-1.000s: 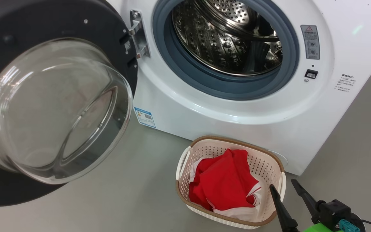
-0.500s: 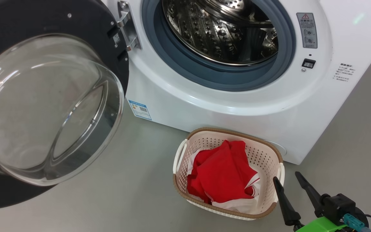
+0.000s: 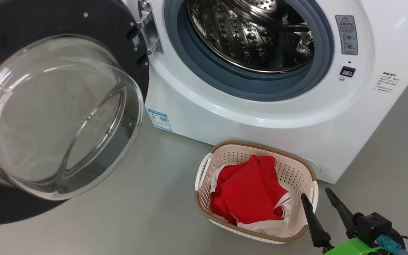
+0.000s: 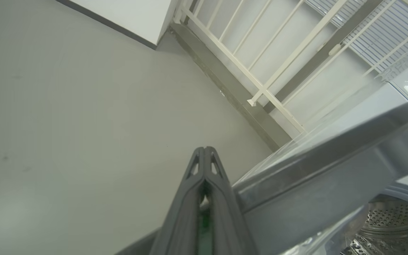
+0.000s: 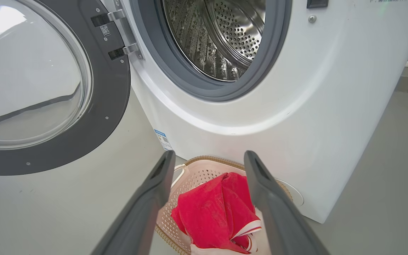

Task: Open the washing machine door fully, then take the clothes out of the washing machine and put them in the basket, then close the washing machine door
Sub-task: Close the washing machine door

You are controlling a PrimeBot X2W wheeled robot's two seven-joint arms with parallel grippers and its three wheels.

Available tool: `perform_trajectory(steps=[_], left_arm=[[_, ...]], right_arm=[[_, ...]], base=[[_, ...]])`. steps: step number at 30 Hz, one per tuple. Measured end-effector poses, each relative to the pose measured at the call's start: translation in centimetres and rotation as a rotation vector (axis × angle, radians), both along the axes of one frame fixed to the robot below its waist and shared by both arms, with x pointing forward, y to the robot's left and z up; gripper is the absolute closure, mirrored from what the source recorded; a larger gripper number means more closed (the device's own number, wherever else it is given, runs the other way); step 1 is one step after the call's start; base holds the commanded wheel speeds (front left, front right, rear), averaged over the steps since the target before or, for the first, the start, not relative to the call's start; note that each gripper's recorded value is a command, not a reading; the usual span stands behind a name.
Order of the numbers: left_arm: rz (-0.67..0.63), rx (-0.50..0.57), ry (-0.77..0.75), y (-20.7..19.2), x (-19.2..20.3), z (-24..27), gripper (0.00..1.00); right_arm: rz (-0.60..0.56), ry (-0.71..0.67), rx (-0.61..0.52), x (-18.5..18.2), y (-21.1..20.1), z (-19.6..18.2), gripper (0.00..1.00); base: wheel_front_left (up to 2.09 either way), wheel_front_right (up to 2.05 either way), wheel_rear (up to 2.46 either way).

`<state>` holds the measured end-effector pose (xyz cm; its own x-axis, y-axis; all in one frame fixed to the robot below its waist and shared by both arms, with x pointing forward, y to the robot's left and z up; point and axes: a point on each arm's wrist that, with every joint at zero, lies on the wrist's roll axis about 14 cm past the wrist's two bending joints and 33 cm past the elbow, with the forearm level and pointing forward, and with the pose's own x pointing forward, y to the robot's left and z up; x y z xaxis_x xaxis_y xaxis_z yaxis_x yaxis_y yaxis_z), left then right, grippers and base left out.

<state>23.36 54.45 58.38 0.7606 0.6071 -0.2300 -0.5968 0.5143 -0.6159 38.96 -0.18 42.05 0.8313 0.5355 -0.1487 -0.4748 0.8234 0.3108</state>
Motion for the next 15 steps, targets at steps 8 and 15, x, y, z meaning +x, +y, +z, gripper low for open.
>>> perform_trajectory(steps=[8,15], left_arm=[[-0.088,-0.015,0.016,-1.4,-0.1,0.0,1.0],[-0.178,0.013,0.023,-3.0,-0.4,0.8,1.0]], right_arm=[[0.0,-0.012,-0.001,-0.2,0.0,0.5,0.0],[-0.003,-0.027,0.0,-0.3,-0.1,1.1,0.0]], base=[[0.0,0.0,0.0],[0.0,0.0,0.0]])
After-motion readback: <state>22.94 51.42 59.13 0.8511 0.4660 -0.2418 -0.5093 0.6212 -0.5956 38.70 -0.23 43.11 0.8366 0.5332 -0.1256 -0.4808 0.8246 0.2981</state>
